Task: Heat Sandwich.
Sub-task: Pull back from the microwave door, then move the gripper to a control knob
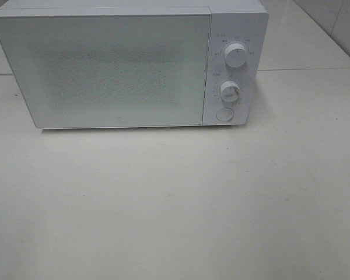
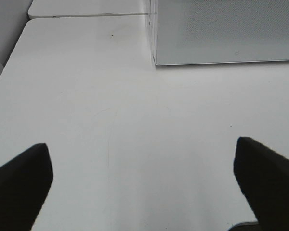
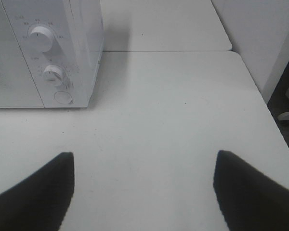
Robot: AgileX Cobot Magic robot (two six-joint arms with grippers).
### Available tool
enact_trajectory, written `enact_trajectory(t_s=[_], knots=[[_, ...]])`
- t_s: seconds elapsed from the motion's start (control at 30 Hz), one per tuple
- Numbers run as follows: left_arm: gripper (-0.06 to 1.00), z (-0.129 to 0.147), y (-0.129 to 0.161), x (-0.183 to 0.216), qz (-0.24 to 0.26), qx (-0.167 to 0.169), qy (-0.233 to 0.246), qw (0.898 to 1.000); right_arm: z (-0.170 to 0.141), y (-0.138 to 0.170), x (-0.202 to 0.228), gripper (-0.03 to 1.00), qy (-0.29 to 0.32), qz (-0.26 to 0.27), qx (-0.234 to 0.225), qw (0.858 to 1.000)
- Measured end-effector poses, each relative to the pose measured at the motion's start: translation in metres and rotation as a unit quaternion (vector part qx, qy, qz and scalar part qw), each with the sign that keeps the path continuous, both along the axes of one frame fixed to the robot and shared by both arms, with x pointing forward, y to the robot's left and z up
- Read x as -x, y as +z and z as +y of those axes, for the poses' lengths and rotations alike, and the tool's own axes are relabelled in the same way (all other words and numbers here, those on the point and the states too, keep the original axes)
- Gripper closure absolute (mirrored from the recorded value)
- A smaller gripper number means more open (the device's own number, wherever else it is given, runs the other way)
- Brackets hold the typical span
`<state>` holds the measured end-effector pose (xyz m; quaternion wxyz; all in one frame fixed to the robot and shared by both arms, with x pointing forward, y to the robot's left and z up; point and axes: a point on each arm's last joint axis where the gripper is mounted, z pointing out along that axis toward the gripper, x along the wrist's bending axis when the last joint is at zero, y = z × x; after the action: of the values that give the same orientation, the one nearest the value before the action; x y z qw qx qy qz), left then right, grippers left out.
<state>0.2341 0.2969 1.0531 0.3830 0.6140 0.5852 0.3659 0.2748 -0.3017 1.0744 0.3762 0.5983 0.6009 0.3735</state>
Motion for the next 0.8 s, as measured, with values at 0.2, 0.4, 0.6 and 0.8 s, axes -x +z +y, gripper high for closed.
enact_trajectory(t_s=[0.2, 0.4, 0.6, 0.8], knots=[[-0.02, 0.0, 0.0, 0.0, 0.0, 0.0, 0.0, 1.0, 0.003, 0.003, -0.033, 0.2, 0.007, -0.023, 0.001, 1.0], [-0.02, 0.0, 0.0, 0.0, 0.0, 0.0, 0.0, 1.0, 0.006, -0.003, -0.058, 0.2, 0.013, -0.028, 0.001, 1.0], [-0.02, 0.0, 0.0, 0.0, 0.0, 0.0, 0.0, 1.0, 0.009, -0.005, -0.087, 0.2, 0.019, -0.034, 0.001, 0.999], [-0.02, 0.0, 0.0, 0.0, 0.0, 0.0, 0.0, 1.0, 0.011, -0.012, -0.112, 0.2, 0.024, -0.037, 0.0, 0.999]])
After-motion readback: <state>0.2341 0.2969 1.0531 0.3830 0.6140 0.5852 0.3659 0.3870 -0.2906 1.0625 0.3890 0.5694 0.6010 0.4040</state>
